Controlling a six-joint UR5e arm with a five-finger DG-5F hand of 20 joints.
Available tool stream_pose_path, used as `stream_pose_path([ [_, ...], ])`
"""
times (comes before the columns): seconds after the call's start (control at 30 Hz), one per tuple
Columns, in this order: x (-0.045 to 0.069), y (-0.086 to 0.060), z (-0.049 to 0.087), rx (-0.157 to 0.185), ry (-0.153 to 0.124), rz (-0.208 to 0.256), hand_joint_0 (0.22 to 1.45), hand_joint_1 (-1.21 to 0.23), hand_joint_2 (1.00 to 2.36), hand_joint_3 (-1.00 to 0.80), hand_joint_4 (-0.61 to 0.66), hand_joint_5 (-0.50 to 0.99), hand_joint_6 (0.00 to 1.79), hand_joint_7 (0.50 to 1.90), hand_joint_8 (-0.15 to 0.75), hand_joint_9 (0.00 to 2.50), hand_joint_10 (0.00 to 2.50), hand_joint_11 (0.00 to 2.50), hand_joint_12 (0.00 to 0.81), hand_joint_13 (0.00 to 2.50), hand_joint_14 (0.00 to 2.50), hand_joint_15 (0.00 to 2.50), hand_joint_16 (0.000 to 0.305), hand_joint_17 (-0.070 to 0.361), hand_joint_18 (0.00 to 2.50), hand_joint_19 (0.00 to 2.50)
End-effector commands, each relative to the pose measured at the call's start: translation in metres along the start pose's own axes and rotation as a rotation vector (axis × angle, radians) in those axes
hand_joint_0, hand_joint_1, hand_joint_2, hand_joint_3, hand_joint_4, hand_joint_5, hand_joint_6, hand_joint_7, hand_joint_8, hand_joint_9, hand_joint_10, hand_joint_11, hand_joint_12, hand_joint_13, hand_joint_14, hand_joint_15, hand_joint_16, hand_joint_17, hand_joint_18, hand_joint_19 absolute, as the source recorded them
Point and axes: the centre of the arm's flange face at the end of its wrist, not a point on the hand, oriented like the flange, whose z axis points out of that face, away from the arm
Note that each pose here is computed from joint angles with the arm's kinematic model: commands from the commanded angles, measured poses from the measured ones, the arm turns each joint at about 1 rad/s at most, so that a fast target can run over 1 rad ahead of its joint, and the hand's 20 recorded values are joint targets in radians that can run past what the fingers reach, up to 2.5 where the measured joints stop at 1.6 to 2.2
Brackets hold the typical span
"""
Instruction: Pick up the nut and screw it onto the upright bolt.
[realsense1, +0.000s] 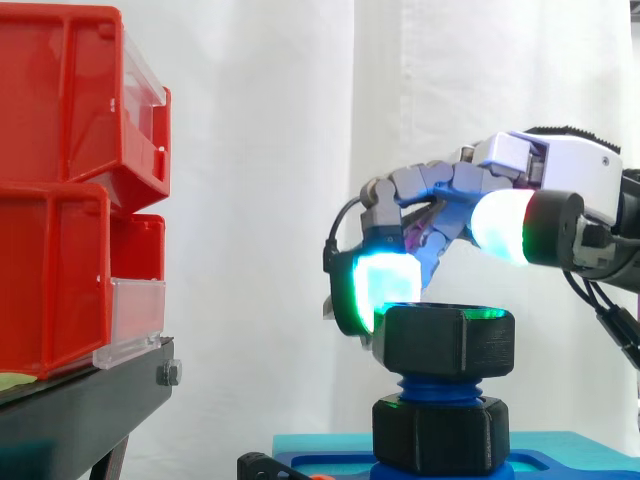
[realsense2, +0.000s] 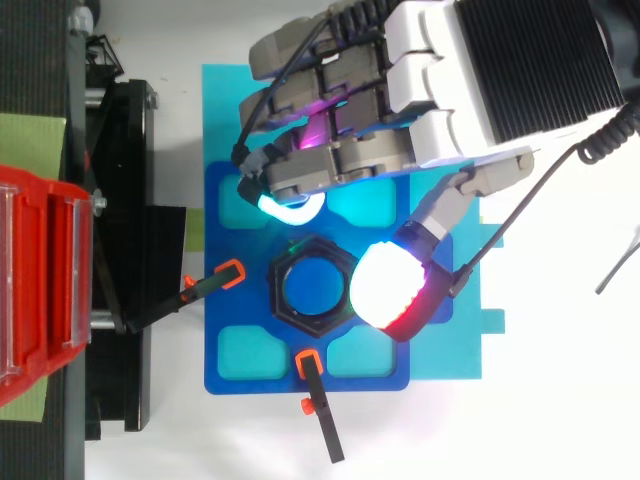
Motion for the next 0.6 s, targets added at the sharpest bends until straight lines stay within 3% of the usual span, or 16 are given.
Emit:
stream_pose_path([
  [0.0,-0.009,0.000,0.008,-0.018,-0.017,-0.010,0.51,-0.20,1.00,-0.50,0.18,0.00,0.51,1.24,0.214,1.05,0.00,0.00,0.164,0.81,0.00,0.00,0.019,0.043,0.62,0.18],
  [0.17,-0.009,0.006,0.012,-0.032,-0.022,-0.012,0.51,-0.20,1.00,-0.50,0.23,-0.01,0.51,1.10,0.205,1.04,0.00,0.00,0.165,0.80,0.00,0.00,0.019,0.044,0.61,0.18],
  [0.47,-0.007,0.019,0.022,-0.060,-0.041,-0.015,0.51,-0.20,1.00,-0.50,0.22,-0.01,0.51,1.05,0.206,1.09,0.00,0.00,0.162,0.81,0.00,0.00,0.020,0.045,0.61,0.19],
  [0.57,0.006,0.021,0.023,-0.063,-0.027,-0.006,0.51,-0.20,1.00,-0.50,0.23,-0.01,0.51,1.04,0.205,1.09,0.00,0.00,0.161,0.81,0.00,0.00,0.020,0.046,0.62,0.20],
])
